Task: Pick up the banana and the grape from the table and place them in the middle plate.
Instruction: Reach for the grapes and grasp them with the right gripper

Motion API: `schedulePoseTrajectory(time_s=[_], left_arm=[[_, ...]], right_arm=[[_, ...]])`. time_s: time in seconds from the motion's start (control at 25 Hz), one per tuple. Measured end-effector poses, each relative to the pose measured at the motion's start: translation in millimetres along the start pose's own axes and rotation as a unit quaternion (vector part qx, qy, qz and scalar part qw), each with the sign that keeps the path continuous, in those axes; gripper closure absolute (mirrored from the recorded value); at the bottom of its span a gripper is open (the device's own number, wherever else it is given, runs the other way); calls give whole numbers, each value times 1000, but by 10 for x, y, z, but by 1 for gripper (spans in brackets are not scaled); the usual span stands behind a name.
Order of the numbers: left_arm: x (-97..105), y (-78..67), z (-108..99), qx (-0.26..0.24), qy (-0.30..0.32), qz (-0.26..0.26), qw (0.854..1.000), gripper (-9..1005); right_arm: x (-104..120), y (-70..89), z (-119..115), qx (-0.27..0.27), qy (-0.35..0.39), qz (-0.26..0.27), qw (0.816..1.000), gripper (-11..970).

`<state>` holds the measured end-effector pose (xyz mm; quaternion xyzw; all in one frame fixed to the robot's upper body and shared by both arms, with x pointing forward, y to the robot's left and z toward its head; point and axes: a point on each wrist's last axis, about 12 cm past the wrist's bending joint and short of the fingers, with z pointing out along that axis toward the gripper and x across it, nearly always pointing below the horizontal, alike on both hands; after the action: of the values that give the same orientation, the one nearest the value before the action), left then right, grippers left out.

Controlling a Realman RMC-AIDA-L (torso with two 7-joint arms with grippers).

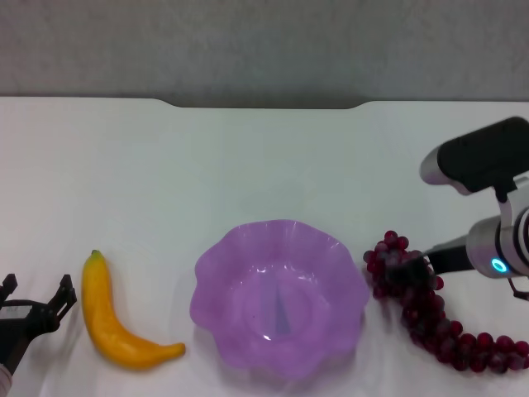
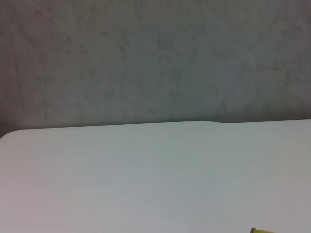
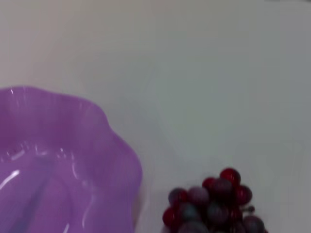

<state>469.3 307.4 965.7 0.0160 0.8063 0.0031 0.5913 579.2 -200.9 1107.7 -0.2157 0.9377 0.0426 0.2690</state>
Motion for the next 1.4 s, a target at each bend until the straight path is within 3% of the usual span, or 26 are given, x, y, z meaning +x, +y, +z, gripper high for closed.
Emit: schedulePoseTrajectory(time_s=[0.4,1.4], left_arm=[[-8,1,8,0,-1,0,1000,106],[-25,15,19,-3,-4,-1,1000,106]], right_arm=[[91,70,108,-6,9,-14,1000,76],[308,-11,351,0,29,-15,999,75]])
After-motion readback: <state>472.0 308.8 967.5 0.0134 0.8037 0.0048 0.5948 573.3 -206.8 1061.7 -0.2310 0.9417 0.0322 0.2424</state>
